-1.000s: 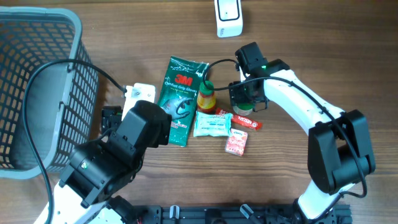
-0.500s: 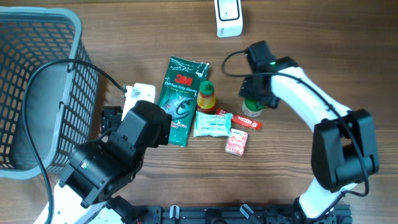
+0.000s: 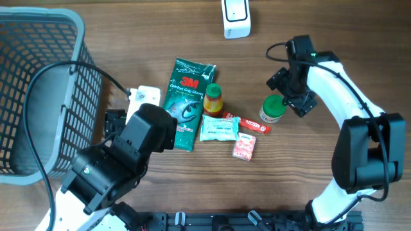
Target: Scan the item barcode
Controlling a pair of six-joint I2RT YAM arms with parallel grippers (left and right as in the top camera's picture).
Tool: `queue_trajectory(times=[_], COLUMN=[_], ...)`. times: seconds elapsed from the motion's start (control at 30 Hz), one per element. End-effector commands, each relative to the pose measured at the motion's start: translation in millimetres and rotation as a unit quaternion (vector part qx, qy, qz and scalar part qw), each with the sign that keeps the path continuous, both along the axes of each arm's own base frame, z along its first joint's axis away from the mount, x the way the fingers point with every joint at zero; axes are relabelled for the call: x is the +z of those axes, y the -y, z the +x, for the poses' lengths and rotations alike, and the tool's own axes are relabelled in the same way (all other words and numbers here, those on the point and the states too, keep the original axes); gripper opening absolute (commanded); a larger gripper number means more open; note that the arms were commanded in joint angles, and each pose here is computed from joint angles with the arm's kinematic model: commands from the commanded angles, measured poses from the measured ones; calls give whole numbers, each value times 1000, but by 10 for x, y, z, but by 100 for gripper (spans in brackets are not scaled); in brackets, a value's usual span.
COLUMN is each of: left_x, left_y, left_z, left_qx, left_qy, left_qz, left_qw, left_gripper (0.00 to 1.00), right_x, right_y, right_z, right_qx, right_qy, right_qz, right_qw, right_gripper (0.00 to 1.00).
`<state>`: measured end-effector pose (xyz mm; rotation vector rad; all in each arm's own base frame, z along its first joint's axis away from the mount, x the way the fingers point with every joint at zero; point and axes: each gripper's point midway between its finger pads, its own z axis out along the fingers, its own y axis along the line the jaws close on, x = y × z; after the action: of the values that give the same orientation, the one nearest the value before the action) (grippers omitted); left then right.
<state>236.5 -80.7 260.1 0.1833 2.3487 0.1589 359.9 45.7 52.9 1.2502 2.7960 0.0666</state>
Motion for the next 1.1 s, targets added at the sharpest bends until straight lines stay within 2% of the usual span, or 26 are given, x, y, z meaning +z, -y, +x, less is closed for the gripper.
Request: queue_trajectory(times=[0.0,0.1,0.2,0.4,0.63,1.07], left_x=[10,10,10,10,10,10], left_y=[3,3,3,3,3,3], left_z=[0,1,0,0,0,0], left_qx=[7,7,7,7,7,7], left_qy=[1,1,1,1,1,1], left_qz=[-9,-10,-9,-9,-9,-9], left_qw=[1000,1000,1000,1000,1000,1000], left_gripper=[100,100,100,100,100,100], right_x=[555,788,827,579,366,-88], right_y=[-110,-149,-214,-225,-318,-376], right_z=[147,197,236,40,-125,-241], right_qx=[-3,-1,22,18,34,49], right_qy=[43,71,84,35,9,-59], right_qz=[30,44,56,60,59,32], right_qw=[999,997,995,997,998,997], right_gripper=[100,100,99,93,95,95])
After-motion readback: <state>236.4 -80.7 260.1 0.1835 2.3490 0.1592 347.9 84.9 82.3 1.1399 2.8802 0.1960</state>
